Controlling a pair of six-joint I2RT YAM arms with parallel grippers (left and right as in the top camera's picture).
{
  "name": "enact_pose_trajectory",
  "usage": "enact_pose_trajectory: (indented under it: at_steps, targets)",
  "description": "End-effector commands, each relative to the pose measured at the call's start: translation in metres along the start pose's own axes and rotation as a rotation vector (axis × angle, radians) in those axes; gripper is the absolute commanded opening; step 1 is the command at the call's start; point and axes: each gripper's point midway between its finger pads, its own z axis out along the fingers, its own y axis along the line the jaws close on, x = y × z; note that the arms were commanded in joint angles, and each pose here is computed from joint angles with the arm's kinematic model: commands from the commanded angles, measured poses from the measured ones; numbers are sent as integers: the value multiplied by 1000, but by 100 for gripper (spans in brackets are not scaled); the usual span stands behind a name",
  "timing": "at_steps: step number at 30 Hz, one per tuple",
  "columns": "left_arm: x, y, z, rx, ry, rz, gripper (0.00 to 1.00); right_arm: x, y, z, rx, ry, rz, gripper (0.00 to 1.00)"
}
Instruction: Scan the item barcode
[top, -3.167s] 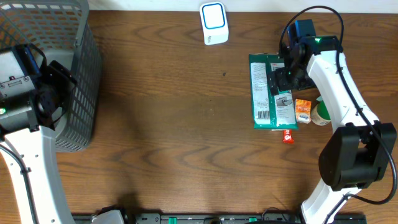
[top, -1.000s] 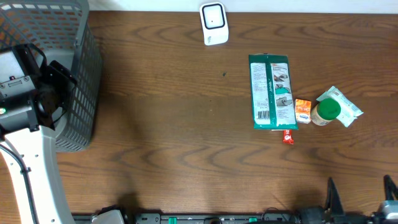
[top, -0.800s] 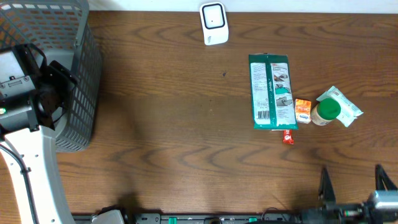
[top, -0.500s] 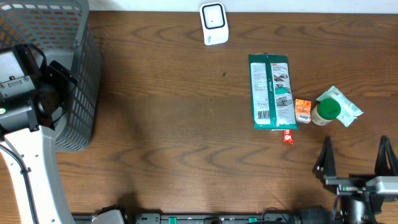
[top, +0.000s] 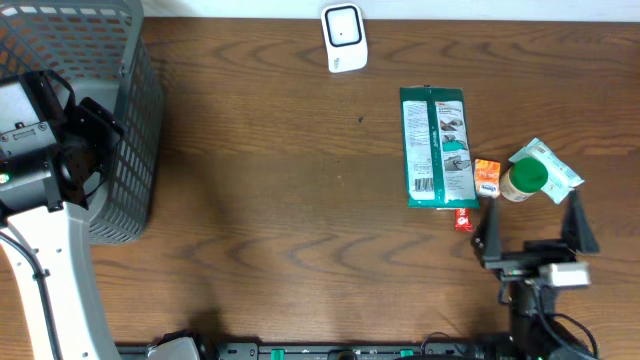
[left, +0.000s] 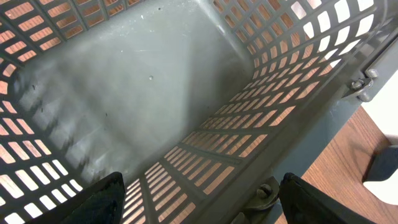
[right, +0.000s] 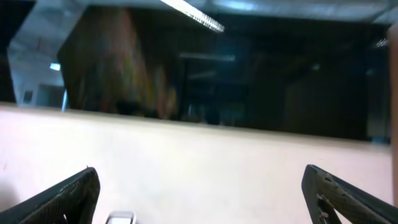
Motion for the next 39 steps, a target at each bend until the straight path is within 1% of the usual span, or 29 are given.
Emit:
enact_pose_trajectory:
  at_steps: [1, 3, 9, 14, 15, 39]
  targets:
    - [-2, 1, 0, -6, 0, -1, 80, 26, 3, -4, -14, 48, -9, 99]
    - [-2, 1, 0, -5, 0, -1, 80, 44, 2, -8, -8, 84, -10, 99]
    - [-2, 1, 0, -6, 0, -1, 80, 88, 2, -16, -7, 268, 3, 99]
    - [-2, 1, 0, -6, 0, -1, 80, 155, 2, -45, 9, 566, 21, 99]
    - [-2, 1, 0, -6, 0, -1, 80, 164, 2, -51, 12, 608, 23, 99]
    - [-2, 1, 0, -6, 0, -1, 80, 165, -1, -52, 30, 615, 21, 99]
